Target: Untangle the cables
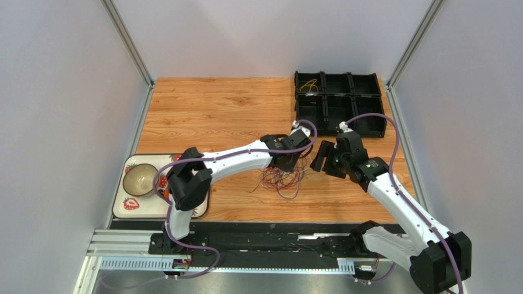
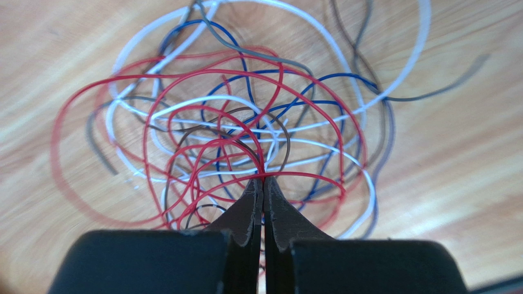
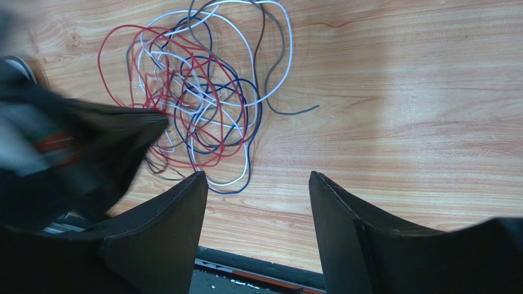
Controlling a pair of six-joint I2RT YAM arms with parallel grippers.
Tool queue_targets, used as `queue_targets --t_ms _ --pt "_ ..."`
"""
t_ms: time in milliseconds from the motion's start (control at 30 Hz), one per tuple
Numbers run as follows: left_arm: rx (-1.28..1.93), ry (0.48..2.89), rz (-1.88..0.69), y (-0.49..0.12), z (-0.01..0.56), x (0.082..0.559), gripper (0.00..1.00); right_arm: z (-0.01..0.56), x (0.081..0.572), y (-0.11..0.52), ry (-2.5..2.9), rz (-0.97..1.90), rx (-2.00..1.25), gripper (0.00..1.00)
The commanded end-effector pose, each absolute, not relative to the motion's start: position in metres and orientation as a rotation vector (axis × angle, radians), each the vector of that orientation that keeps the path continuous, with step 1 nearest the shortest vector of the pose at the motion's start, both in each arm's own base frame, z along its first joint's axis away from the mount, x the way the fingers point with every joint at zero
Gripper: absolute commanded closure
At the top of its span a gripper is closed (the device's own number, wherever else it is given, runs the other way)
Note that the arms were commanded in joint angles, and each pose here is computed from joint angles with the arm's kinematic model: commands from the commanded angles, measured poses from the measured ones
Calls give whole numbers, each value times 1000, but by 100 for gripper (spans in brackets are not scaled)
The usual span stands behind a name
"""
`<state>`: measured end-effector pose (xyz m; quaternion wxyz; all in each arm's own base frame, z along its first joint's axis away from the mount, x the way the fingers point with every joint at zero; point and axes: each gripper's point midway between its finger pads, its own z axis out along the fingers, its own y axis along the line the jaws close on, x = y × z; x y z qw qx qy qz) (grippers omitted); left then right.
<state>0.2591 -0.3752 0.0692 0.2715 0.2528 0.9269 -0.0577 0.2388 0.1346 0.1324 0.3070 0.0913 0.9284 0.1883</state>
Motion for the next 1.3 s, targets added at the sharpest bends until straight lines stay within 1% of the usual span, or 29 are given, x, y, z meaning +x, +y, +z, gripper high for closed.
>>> queue_targets --t_ms 0,33,133,233,300,333,367,467,567,600,633,700,733,767,833,933,1033,1267 --pt "584 2307 -270 -368 207 268 100 153 244 142 2409 544 199 34" --pt "559 2273 -249 -359 225 272 100 155 244 143 2408 554 203 34" --pt "505 2253 -193 -331 250 274 100 157 242 146 2410 576 191 34" --pt "439 2266 -139 -300 250 273 100 151 239 147 2428 583 195 35" --pt "410 2301 -120 -287 228 269 100 146 238 147 2435 586 202 35" --pt "379 2316 -148 -279 226 269 100 143 237 148 2443 592 203 36" --pt "377 2356 -132 -272 203 265 100 143 239 149 2438 602 210 38" --pt "329 2428 -96 -255 170 259 100 132 236 155 2470 628 206 43" --pt "331 2468 -89 -254 148 255 100 123 235 160 2509 629 203 47" --pt "332 2475 -92 -255 145 254 96 121 235 161 2515 627 211 48" --pt "341 2490 -97 -257 141 253 76 118 235 162 2525 619 214 49" --pt "342 2491 -120 -261 144 253 53 113 234 164 2539 609 218 50" --pt "344 2486 -145 -265 149 253 40 109 234 164 2552 599 233 50" --pt "348 2483 -155 -267 152 253 37 105 234 165 2557 599 235 50" --pt "349 2463 -182 -271 163 255 35 98 232 168 2580 591 248 52" --pt "355 2447 -210 -276 173 256 35 88 229 176 2605 597 245 53" --pt "368 2451 -230 -281 170 256 35 76 226 181 2630 581 238 54" --pt "444 2426 -414 -324 170 248 36 52 233 185 2654 544 298 57"
